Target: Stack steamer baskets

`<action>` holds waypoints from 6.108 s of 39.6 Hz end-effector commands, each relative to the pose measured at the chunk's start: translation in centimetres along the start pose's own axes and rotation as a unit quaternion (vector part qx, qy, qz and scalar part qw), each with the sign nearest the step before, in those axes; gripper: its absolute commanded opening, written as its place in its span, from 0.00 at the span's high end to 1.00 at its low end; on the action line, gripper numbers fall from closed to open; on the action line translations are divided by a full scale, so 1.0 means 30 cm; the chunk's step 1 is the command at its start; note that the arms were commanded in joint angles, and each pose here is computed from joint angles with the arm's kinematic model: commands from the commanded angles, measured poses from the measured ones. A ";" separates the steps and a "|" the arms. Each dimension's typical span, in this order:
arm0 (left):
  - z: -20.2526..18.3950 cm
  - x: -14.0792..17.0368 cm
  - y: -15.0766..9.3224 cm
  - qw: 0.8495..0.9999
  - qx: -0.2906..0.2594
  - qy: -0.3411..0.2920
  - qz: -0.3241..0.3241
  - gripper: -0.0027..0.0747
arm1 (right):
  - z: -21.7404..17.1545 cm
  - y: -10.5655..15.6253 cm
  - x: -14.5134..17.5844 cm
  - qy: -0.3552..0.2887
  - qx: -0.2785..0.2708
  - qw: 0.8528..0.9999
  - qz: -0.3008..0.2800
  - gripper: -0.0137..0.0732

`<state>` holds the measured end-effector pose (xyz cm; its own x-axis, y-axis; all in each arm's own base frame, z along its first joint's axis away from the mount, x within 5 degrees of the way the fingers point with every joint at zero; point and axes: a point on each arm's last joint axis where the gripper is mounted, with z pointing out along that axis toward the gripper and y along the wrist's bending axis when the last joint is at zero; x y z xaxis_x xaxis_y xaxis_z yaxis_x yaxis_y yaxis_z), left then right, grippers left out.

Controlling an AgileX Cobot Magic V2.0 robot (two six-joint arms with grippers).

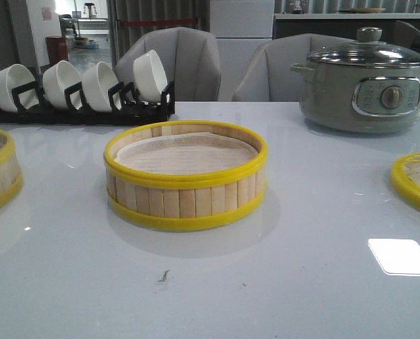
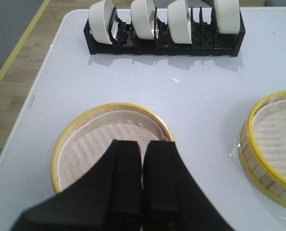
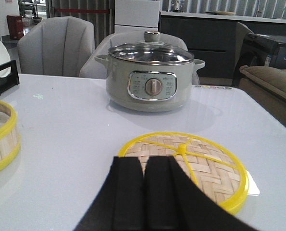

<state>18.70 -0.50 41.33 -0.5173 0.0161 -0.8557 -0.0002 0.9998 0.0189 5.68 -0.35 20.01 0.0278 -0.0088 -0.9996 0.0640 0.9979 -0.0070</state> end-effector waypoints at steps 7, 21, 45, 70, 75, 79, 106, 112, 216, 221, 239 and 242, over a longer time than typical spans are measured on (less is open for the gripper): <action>-0.032 -0.060 -0.004 0.997 0.009 -0.071 -0.006 0.86 | -0.009 -0.004 -0.047 -0.063 0.006 0.998 -0.001 0.78; -0.034 -0.071 -0.012 0.996 0.023 -0.088 -0.020 0.86 | -0.009 -0.004 -0.047 -0.063 0.006 0.998 -0.001 0.78; -0.033 -0.064 -0.012 0.997 0.022 -0.076 -0.020 0.86 | -0.015 -0.009 -0.078 -0.115 0.009 0.992 0.048 0.78; -0.032 -0.054 -0.008 0.998 0.016 -0.061 -0.013 0.86 | 0.205 0.014 -0.494 0.129 -0.021 0.990 0.055 0.78; -0.031 -0.048 -0.008 0.999 0.015 -0.050 -0.013 0.86 | 0.267 0.015 -0.525 0.142 -0.020 0.988 0.055 0.78; -0.031 -0.045 -0.008 0.999 0.015 -0.046 -0.013 0.86 | 0.275 0.015 -0.541 0.128 -0.021 0.990 0.060 0.78; -0.015 -0.035 -0.009 1.000 0.015 -0.024 0.000 0.86 | 0.281 0.013 -0.569 0.080 -0.019 0.995 0.064 0.66; -0.016 -0.050 -0.009 0.999 0.015 -0.049 0.011 0.81 | 0.281 0.013 -0.569 0.081 -0.019 0.994 0.064 0.47; 0.475 -0.077 -0.932 0.924 0.310 0.120 0.189 0.85 | 0.282 0.015 -0.554 0.105 -0.020 0.992 0.064 0.45; 0.478 -0.030 -0.994 0.915 0.321 0.129 0.206 0.85 | 0.280 0.015 -0.547 0.117 -0.021 0.991 0.063 0.45; 0.584 0.052 -1.054 0.913 0.323 0.151 0.198 0.85 | 0.279 0.016 -0.542 0.123 -0.021 0.990 0.063 0.45; 0.591 0.062 -1.060 0.912 0.327 0.158 0.192 0.85 | 0.279 0.016 -0.541 0.125 -0.021 0.990 0.063 0.45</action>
<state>33.09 -31.86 25.91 -0.6482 0.5507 -0.5259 0.6853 0.7230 -0.0874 13.45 -0.21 34.60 -0.3185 0.1260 -0.9395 0.0403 0.9920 0.1194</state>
